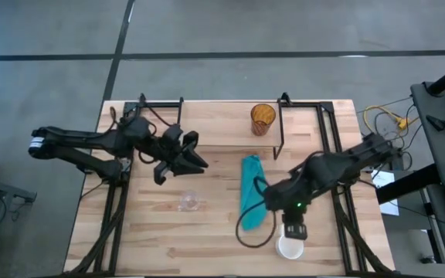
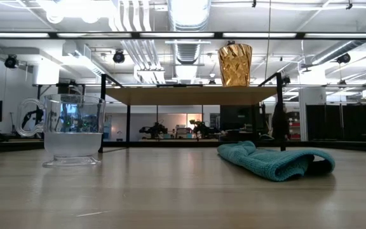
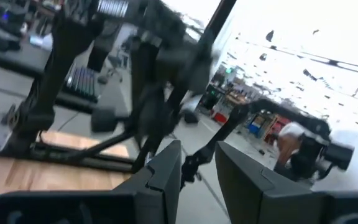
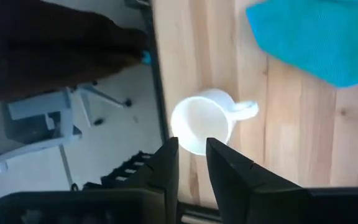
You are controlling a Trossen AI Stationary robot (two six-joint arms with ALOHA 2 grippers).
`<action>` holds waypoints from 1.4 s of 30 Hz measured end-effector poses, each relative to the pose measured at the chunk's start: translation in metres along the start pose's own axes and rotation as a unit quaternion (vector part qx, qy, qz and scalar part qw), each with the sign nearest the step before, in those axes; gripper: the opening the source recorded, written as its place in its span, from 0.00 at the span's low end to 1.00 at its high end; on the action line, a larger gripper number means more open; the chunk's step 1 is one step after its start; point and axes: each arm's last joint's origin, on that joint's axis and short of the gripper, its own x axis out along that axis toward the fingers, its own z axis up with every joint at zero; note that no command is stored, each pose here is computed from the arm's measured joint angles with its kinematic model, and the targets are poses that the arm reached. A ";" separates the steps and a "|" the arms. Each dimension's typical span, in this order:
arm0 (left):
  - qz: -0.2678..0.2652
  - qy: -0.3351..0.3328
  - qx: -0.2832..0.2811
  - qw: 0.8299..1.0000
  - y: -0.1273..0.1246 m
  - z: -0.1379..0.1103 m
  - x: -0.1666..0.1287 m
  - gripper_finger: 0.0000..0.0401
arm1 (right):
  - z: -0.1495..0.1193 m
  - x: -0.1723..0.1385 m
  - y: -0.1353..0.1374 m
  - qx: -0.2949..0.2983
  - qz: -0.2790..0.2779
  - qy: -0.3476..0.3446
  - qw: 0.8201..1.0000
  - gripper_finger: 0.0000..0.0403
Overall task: Stack small to large cups/mugs on shelf
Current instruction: Put the white mug on the shelf
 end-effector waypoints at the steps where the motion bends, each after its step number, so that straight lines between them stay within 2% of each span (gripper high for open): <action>1: -0.003 -0.004 0.002 1.000 -0.002 0.003 -0.002 0.21 | 0.002 0.007 0.000 0.004 -0.004 0.012 1.000 0.21; 4: -0.010 -0.014 0.018 1.000 -0.009 0.008 -0.008 0.21 | 0.003 0.026 -0.003 0.015 -0.028 0.058 0.998 0.26; 9: -0.016 -0.026 0.050 0.998 -0.018 0.012 -0.021 0.21 | 0.001 0.042 -0.011 0.029 -0.053 0.096 0.994 0.33; 15: -0.017 -0.027 0.054 0.998 -0.026 0.016 -0.034 0.21 | -0.002 0.058 -0.018 0.149 -0.082 0.109 0.979 0.37; 20: -0.028 -0.011 0.051 0.998 -0.033 0.016 -0.045 0.21 | -0.004 0.071 -0.017 0.192 -0.086 0.100 0.972 0.36; 27: -0.082 -0.013 0.076 0.994 -0.048 0.022 -0.062 0.21 | 0.002 0.092 -0.005 0.204 -0.053 0.059 0.976 0.33; 30: -0.084 -0.019 0.094 0.992 -0.052 0.024 -0.069 0.21 | -0.002 0.106 0.000 0.198 -0.074 0.076 0.974 0.32; 38: -0.089 -0.029 0.098 0.991 -0.057 0.026 -0.076 0.21 | -0.015 0.135 0.011 0.181 -0.123 0.107 0.970 0.34; 42: -0.088 -0.026 0.097 0.991 -0.056 0.026 -0.074 0.21 | -0.019 0.139 0.010 0.198 -0.158 0.109 0.961 0.34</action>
